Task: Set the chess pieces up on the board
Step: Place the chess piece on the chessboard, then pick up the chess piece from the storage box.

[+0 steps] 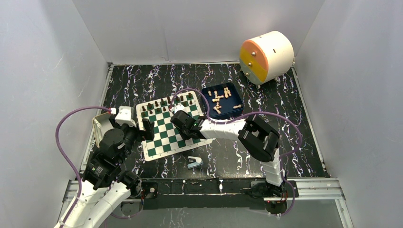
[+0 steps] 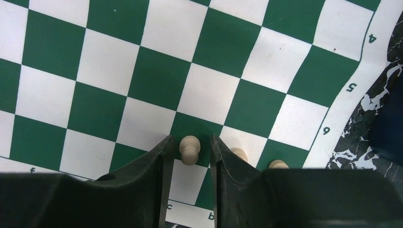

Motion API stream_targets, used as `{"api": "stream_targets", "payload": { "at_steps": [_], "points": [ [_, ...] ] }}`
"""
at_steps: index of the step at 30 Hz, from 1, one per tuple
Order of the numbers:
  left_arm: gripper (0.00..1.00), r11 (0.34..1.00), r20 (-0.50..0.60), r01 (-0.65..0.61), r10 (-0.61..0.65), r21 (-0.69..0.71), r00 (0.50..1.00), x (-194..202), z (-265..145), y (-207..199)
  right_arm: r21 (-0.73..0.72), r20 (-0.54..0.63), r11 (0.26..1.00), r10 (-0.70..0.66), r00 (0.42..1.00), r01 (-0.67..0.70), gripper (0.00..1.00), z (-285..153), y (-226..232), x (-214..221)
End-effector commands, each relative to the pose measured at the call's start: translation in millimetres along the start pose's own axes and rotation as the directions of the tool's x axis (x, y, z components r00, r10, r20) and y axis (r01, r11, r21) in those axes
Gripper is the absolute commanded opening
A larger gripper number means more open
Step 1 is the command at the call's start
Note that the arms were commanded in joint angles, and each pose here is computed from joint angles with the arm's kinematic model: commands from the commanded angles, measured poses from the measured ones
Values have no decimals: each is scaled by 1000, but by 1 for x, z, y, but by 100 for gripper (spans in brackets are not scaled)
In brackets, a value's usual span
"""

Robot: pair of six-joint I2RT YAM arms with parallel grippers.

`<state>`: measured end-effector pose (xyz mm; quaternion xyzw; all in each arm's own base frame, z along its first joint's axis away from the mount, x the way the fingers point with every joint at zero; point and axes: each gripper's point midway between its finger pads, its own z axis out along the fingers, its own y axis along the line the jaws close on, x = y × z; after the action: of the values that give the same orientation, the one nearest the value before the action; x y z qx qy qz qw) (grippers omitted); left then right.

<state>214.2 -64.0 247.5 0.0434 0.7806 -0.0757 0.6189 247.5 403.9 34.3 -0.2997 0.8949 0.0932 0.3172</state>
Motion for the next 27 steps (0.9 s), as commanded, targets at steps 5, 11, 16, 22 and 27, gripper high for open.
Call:
{"api": "stream_targets", "payload": {
  "at_steps": [5, 11, 16, 22, 27],
  "points": [
    [95, 1000, 1, -10, 10, 11, 1000, 1, 4, -3, -44, 141, 999, 37, 989, -31, 46, -38, -2, -63],
    [95, 1000, -6, -12, 12, 14, 1000, 2, 5, -4, -25, 199, 998, 68, 978, -64, 45, -62, -35, -91],
    [95, 1000, -20, -16, 17, 22, 1000, 4, 8, -7, 32, 253, 994, 95, 963, -107, 38, -79, -81, -109],
    [95, 999, -26, -20, 20, 26, 999, 5, 9, -8, 128, 285, 975, 140, 948, -182, 33, -80, -154, -116],
    [95, 999, -25, -19, 20, 34, 999, 6, 9, -9, 216, 274, 953, 151, 950, -214, 33, -61, -205, -112]
  ]
}}
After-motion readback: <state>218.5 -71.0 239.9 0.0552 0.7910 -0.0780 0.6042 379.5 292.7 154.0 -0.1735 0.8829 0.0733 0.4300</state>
